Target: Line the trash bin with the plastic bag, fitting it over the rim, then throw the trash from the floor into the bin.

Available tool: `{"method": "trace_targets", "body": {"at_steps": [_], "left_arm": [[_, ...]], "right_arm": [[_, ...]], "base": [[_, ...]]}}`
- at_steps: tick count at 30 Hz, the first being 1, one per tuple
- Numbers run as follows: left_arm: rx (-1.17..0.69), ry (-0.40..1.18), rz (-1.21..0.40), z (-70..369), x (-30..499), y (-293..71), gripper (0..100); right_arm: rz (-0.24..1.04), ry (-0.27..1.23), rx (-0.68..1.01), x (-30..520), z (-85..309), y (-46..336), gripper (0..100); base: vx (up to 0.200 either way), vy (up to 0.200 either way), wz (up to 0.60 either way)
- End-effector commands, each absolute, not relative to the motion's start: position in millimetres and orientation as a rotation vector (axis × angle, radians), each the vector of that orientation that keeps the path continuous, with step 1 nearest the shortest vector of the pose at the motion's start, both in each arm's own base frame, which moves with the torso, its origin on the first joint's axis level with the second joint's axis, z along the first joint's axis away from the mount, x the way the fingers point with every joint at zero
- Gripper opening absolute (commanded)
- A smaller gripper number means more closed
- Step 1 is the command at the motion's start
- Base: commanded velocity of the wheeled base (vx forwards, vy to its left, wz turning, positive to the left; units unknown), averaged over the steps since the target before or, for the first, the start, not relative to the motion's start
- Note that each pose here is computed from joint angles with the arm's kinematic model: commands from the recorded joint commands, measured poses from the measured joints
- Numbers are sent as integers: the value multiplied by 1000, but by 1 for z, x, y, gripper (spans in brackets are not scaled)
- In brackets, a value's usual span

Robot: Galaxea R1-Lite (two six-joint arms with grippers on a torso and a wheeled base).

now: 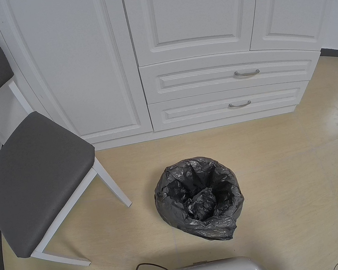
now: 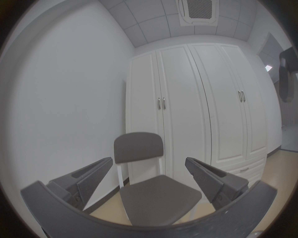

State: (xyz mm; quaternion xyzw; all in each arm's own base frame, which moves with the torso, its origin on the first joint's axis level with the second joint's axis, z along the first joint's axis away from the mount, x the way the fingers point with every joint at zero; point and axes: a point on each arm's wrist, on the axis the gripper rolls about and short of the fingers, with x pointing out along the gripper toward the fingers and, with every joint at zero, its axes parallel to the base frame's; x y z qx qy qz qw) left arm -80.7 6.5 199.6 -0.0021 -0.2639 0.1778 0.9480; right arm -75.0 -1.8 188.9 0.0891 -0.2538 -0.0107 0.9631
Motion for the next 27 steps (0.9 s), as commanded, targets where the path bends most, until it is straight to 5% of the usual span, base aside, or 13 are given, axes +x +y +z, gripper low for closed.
{"method": "trace_targets", "body": {"at_steps": [1, 12, 27], "left_arm": [[-20, -444, 338, 163, -60, 7, 100], [-76, -69, 231, 82, -24, 5, 100], [-11, -2, 35, 76, -23, 1, 100]], "right_arm": [[-18, -473, 171, -67, 173, -2, 100], [-8, -328, 141, -42, 135, -1, 100], [-35, -162, 29, -24, 92, -1, 100]], "base": [[0, 0, 0], [0, 0, 0], [0, 0, 0]]}}
